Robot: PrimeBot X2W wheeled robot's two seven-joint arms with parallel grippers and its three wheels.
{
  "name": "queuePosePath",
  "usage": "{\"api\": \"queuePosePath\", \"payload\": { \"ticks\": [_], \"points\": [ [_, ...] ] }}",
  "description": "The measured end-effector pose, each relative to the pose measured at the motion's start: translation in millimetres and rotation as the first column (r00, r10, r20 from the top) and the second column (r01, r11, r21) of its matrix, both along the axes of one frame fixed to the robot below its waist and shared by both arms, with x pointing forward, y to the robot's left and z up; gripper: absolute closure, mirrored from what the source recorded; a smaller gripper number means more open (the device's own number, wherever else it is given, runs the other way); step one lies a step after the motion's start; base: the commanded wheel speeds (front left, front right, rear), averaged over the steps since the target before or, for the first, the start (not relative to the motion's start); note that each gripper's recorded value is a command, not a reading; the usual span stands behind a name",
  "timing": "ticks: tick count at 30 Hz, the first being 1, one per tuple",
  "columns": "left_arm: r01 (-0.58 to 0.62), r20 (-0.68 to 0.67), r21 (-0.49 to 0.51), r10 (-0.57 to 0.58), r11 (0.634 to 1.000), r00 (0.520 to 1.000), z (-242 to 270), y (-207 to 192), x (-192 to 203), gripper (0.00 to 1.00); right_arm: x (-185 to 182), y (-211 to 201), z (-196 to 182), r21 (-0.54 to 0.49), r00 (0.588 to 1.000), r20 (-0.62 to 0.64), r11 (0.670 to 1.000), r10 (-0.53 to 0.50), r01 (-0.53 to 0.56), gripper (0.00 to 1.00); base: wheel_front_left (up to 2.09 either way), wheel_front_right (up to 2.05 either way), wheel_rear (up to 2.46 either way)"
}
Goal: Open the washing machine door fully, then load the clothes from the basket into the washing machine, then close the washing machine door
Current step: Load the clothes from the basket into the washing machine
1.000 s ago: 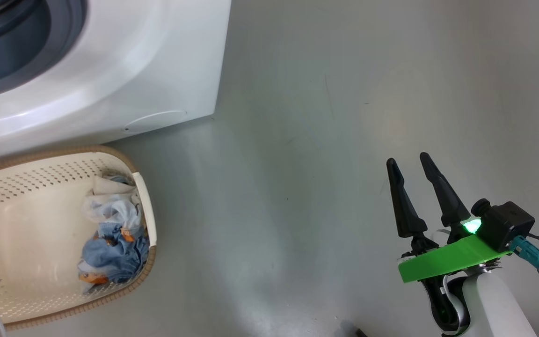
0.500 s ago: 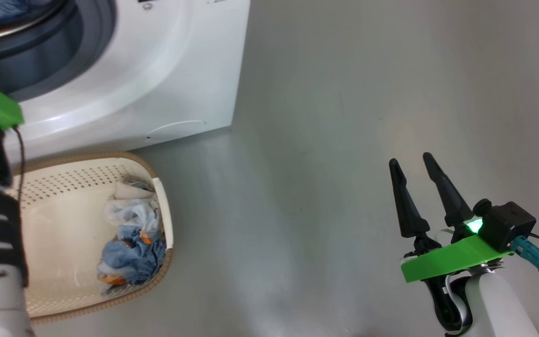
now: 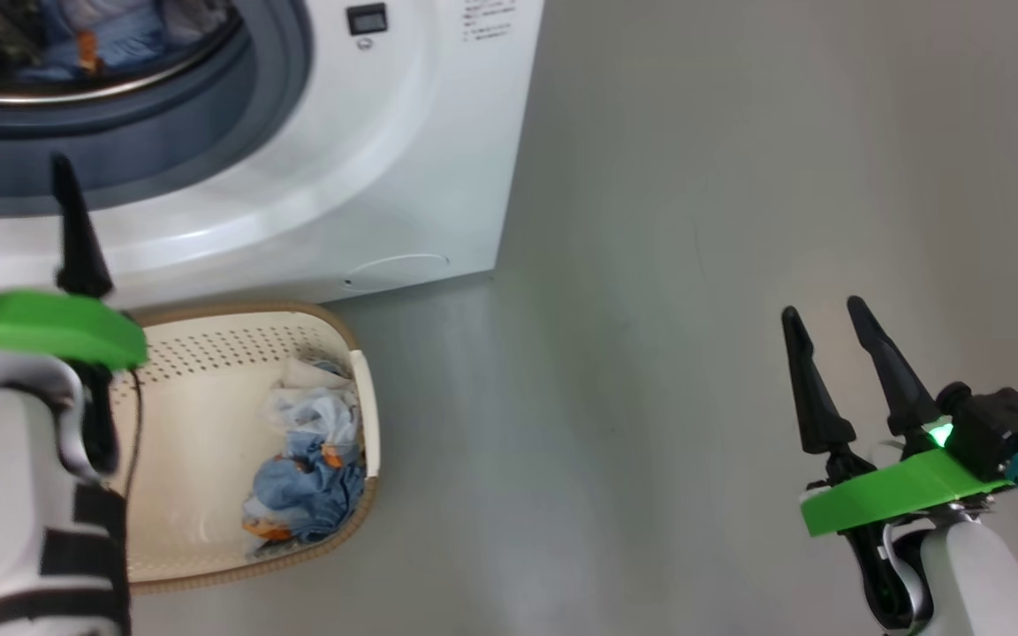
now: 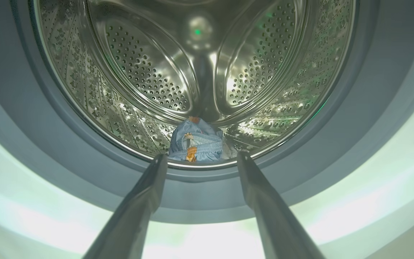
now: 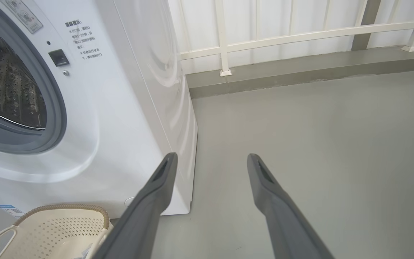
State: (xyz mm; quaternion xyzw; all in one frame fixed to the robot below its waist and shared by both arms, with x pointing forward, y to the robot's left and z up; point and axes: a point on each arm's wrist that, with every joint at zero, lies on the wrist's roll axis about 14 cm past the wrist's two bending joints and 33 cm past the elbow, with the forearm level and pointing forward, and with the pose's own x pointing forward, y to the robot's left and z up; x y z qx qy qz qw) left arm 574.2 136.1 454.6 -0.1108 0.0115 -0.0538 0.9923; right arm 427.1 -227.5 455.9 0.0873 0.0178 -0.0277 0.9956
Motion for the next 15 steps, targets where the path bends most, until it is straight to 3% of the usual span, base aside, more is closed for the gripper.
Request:
{"api": "queuePosePath", "payload": {
  "ticks": [15],
  "points": [
    [-0.036,-0.072,0.015,0.037,0.999,0.997,-14,23,-77,0.00,-14,10,8,-0.007,0.999,0.009,0.999,0.047,-0.047,0.00,0.00,0.00,0.00]
  ]
}}
